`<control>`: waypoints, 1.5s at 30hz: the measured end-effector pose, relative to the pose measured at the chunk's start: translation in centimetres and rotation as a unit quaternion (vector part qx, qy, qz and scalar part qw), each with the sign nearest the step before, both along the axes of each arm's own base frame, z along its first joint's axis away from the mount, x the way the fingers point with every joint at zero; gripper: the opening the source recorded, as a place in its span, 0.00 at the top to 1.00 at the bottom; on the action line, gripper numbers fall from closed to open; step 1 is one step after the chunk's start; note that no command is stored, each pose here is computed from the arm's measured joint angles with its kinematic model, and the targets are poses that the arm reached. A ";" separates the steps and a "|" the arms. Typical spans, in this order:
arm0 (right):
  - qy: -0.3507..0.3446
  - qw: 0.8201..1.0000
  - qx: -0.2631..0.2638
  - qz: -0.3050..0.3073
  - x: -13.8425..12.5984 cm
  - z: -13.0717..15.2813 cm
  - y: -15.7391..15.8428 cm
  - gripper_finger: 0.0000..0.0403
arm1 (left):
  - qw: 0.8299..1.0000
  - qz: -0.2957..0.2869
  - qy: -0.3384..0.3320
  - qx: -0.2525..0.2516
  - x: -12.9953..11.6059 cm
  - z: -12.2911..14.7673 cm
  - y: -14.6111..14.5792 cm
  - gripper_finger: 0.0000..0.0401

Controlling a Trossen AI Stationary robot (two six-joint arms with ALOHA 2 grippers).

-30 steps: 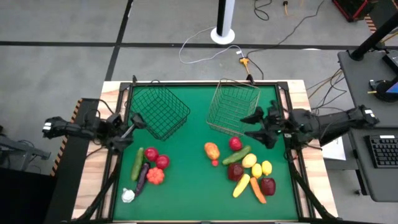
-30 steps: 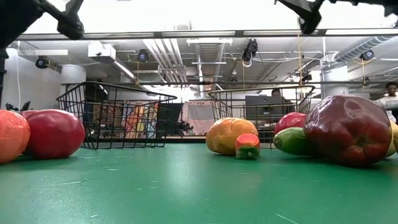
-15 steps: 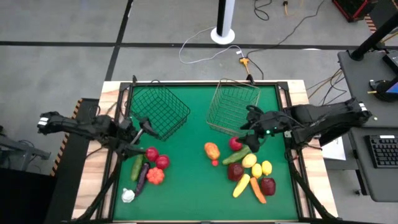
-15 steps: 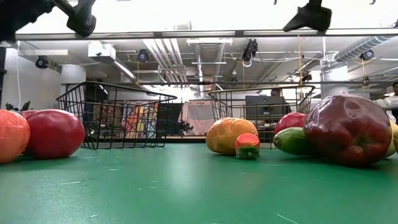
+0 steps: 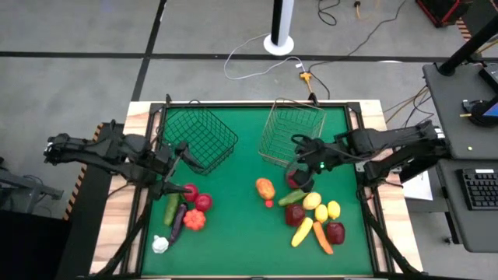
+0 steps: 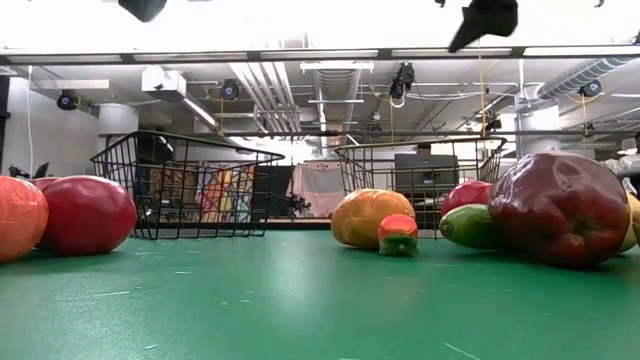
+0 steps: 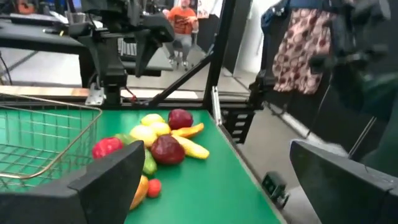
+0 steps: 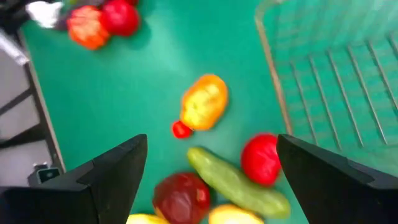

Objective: Sort produce into baskets
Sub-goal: Put the left apple into the gold wire basket

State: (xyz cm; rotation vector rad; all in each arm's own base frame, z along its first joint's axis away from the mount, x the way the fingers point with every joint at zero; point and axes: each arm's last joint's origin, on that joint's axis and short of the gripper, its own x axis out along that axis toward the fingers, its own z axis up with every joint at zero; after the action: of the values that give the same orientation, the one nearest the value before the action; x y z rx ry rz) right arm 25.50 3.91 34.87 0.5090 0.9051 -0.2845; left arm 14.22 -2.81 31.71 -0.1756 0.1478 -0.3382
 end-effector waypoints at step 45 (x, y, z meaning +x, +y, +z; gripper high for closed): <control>0.174 0.973 0.133 -0.074 4.8 -5.0 8.8 0.13 | 0.987 0.079 0.136 0.023 4.5 -3.5 -1.4 0.04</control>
State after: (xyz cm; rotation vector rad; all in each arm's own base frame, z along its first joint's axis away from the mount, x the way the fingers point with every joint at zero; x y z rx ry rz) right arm 30.29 12.71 29.86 0.7919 1.2583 -0.3982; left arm 18.74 -4.20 28.21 -0.1861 0.4085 -0.1508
